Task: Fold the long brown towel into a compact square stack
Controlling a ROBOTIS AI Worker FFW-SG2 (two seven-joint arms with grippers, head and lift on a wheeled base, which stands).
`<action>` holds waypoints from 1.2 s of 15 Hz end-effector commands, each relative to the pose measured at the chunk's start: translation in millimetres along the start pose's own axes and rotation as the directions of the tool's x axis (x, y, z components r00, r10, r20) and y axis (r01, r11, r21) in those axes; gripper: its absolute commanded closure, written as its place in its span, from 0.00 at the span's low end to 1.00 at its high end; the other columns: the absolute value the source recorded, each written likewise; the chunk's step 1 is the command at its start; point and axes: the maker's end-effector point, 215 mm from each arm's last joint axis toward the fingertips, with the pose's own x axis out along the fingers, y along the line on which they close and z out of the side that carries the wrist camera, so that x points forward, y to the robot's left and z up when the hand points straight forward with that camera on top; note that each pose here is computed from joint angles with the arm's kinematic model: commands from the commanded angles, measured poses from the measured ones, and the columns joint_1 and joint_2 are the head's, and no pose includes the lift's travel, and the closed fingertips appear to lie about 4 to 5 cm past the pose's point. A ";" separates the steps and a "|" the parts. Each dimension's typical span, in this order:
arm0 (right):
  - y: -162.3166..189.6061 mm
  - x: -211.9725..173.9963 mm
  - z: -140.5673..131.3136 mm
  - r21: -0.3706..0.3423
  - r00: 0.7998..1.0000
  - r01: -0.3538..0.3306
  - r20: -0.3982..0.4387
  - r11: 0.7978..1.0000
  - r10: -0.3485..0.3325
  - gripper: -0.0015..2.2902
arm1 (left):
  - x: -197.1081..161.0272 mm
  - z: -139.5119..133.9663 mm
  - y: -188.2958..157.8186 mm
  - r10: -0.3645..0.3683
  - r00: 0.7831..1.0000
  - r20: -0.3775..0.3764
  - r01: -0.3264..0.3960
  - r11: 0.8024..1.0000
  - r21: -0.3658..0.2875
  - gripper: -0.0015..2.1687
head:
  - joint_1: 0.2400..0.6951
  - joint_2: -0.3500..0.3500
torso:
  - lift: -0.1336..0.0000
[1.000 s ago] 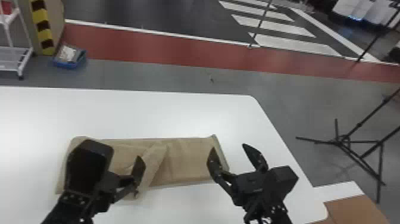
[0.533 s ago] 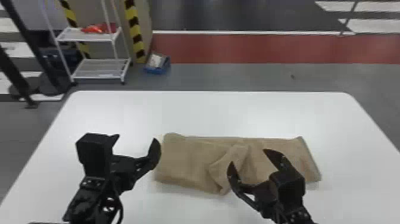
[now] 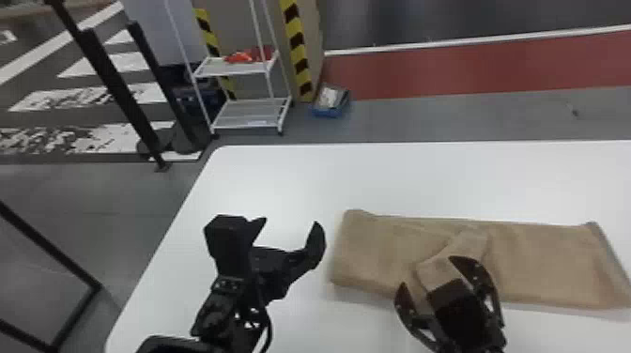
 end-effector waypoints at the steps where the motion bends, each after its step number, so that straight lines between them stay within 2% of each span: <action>1: -2.5 1.9 -4.6 -0.016 0.999 0.021 -0.023 1.000 -0.022 0.06 | -0.2 -1.2 -0.8 -0.001 1.000 -0.002 0.001 1.000 -0.004 0.01 | 1.00 0.86 | 0.14; 4: -17.2 0.2 -2.8 -0.014 0.998 0.066 -0.021 0.998 -0.067 0.07 | 0.3 -5.4 -1.9 -0.004 1.000 -0.010 0.004 1.000 -0.005 0.01 | 1.00 0.85 | 0.14; 6: -23.8 -0.6 -17.9 -0.012 0.995 0.078 -0.067 0.997 -0.079 0.08 | 0.5 -6.3 -2.8 -0.006 1.000 -0.011 0.006 1.000 -0.006 0.01 | 1.00 0.84 | 0.14; 9: -51.1 -6.2 -23.9 -0.005 0.987 0.133 -0.088 0.991 -0.133 0.08 | 0.7 -8.0 -2.8 -0.006 1.000 -0.014 0.006 1.000 -0.006 0.01 | 1.00 0.80 | 0.14; 14: -100.7 -32.3 -21.4 0.054 0.972 0.227 -0.081 0.972 -0.223 0.08 | 1.3 -10.4 -6.9 -0.013 1.000 -0.017 0.012 1.000 -0.006 0.01 | 1.00 0.71 | 0.14; 16: -114.5 -46.9 -36.4 0.078 0.961 0.257 -0.131 0.963 -0.245 0.08 | 1.3 -10.5 -7.1 -0.013 1.000 -0.017 0.013 1.000 -0.005 0.01 | 1.00 0.68 | 0.14; 18: -128.0 -58.8 -40.3 0.128 0.954 0.283 -0.135 0.950 -0.266 0.08 | 1.3 -11.3 -6.0 -0.011 1.000 -0.019 0.011 1.000 -0.003 0.01 | 1.00 0.64 | 0.14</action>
